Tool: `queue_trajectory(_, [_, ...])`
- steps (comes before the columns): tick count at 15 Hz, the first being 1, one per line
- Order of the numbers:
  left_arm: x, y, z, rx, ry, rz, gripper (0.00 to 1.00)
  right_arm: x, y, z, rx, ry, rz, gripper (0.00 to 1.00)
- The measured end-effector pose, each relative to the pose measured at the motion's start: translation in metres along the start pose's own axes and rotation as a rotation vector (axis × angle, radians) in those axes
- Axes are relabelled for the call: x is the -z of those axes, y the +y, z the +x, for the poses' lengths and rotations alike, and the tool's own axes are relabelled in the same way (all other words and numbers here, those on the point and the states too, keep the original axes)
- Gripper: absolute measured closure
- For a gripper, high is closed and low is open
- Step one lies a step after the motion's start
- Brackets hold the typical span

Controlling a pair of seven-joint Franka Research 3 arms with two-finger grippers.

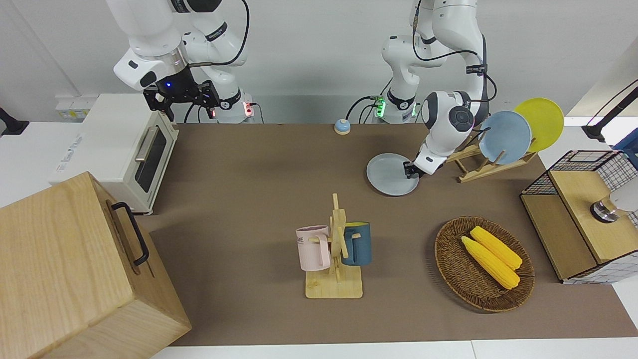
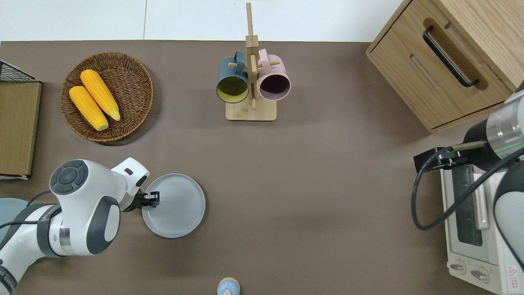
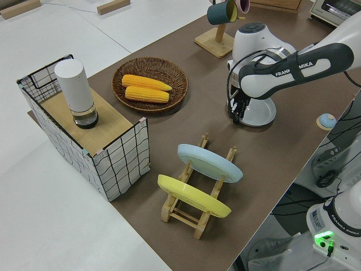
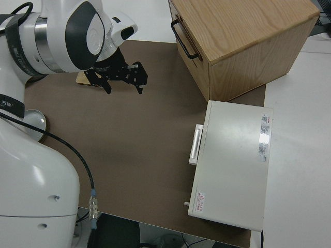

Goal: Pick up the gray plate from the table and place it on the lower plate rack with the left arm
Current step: 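Close the left gripper on the gray plate's rim, then lift the gray plate and carry it toward the wooden plate rack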

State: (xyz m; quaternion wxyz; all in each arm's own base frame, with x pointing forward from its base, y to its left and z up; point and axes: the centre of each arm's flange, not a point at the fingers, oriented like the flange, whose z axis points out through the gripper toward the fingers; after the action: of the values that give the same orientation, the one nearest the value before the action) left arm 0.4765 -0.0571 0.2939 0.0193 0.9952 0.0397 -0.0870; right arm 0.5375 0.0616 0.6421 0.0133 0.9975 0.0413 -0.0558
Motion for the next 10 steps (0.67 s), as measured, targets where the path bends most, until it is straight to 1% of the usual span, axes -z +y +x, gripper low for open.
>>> queue_trajectory(2, [0.0017,-0.0015,-0.0002,0.004,0.001,-0.001,0.85,0.0000,0.0000,0.0000,0.000,0.000,0.000,0.01])
queue_trajectory(3, [0.0029,-0.0014,-0.0006,0.004,0.003,-0.002,0.89,0.0000,0.0000,0.0000,0.000,0.000,0.000,0.01])
queue_trajectory(5, [0.0030,-0.0012,-0.0009,0.004,0.003,-0.002,0.89,0.0000,0.0000,0.0000,0.000,0.000,0.000,0.01])
queue_trajectory(6, [0.0041,-0.0006,-0.0012,0.002,0.004,-0.002,0.94,0.0000,0.0000,0.0000,0.000,0.000,0.000,0.01])
queue_trajectory(10, [0.0049,0.0000,-0.0019,0.000,0.005,-0.002,0.95,0.0000,0.0000,0.0000,0.000,0.000,0.000,0.01])
